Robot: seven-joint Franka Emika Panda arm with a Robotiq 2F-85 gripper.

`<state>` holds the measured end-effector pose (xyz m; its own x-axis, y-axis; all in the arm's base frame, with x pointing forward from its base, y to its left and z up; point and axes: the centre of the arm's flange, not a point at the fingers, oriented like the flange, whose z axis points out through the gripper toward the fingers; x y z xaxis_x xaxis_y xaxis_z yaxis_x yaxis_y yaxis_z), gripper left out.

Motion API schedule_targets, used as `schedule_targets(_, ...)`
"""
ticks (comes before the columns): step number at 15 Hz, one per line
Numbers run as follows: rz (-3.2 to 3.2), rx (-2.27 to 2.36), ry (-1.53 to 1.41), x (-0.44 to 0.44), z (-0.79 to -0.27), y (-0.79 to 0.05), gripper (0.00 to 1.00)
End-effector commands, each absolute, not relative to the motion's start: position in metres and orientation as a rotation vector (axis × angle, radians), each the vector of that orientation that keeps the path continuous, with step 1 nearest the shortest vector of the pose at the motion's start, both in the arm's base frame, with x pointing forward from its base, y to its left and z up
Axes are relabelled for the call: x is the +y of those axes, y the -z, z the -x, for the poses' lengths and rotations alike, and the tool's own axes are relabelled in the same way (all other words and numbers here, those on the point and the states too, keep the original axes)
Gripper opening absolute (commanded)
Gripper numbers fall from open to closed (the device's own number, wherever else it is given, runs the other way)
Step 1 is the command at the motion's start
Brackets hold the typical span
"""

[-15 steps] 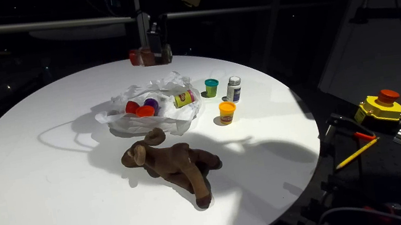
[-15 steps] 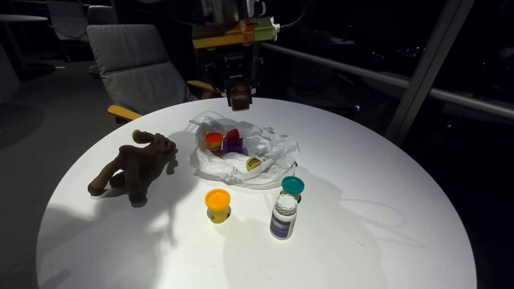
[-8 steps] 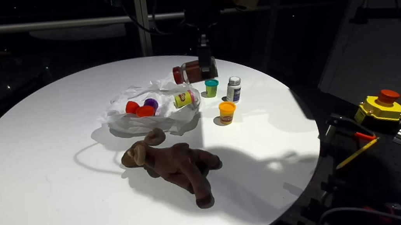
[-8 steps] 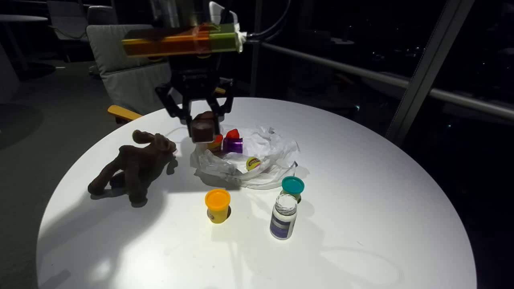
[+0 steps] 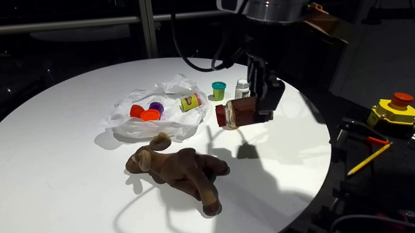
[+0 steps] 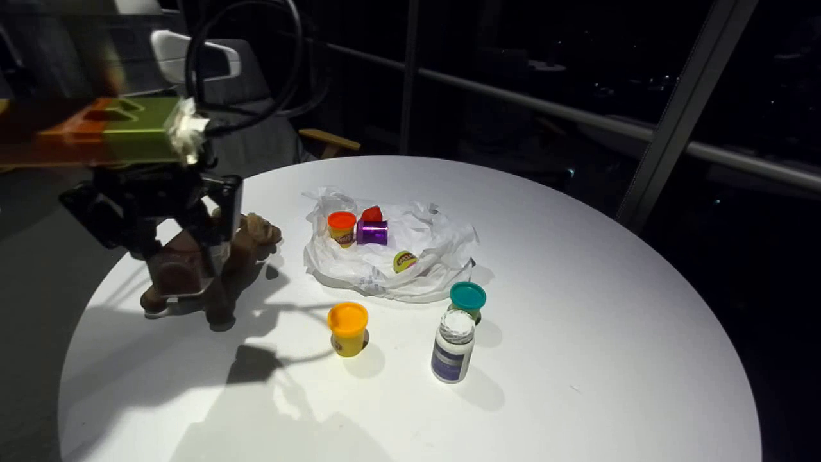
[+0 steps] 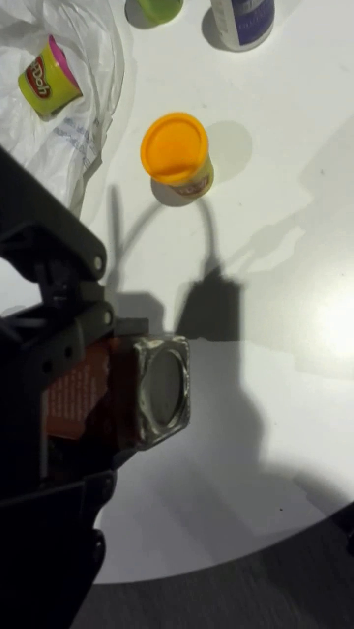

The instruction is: Remove the things from the plastic bag and put them on the table

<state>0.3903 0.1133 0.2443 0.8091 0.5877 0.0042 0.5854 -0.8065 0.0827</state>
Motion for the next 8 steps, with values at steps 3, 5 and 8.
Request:
schedule_targets(3,-2.939,0.83,-0.175,0.133,-0.369,-0.224,0.24)
schedule_targets(5,-2.946,0.771,-0.201,0.14,-0.381,-0.213,0.24)
schedule_targets(8,-2.949,0.692,-0.203,0.14,-0.389,-0.197,0.24)
